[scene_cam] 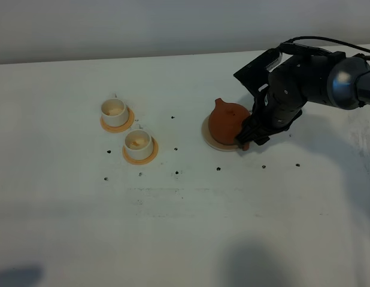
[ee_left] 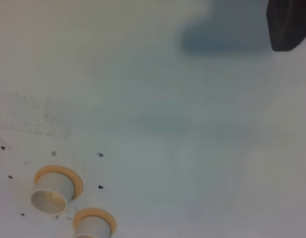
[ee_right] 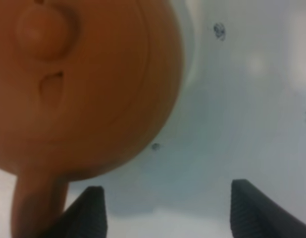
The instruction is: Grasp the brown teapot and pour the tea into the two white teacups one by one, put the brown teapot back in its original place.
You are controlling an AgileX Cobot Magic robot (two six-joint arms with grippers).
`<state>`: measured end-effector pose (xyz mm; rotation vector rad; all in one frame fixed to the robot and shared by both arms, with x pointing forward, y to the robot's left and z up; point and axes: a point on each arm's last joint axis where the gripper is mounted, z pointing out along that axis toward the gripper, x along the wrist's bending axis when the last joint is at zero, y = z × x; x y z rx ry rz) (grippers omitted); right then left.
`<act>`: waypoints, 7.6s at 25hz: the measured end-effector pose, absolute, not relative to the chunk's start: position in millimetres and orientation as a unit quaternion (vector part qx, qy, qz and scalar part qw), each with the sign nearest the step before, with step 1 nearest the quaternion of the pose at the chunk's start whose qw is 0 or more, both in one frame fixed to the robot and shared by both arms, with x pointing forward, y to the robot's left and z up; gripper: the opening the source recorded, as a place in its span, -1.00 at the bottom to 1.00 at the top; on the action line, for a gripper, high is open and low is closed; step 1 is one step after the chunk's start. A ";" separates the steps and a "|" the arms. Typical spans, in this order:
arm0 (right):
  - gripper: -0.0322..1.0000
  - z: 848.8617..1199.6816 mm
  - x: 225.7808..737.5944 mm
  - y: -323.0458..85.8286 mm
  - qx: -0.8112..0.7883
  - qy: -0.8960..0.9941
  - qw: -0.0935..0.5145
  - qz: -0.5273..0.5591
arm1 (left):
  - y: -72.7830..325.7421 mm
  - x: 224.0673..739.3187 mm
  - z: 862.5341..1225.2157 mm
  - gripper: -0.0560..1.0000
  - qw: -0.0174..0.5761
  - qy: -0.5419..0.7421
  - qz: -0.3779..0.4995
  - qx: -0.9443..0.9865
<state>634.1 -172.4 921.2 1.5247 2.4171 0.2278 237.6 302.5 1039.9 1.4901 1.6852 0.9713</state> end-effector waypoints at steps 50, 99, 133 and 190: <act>-0.02 930.4 647.0 -142.1 0.595 0.800 0.013 0.075 | 302.5 237.6 1039.9 -0.34 0.339 0.647 0.373 0.572; -0.77 1002.8 630.0 -114.4 0.499 0.846 0.088 0.167 | 302.5 237.6 1039.9 -0.34 0.339 0.647 0.373 0.572; -0.77 988.9 581.3 -36.5 0.327 0.929 0.143 0.096 | 302.5 237.6 1039.9 -0.34 0.339 0.647 0.373 0.572; -0.77 958.0 576.9 -6.1 0.186 0.941 0.281 0.006 | 302.5 237.6 1039.9 -0.34 0.339 0.647 0.373 0.572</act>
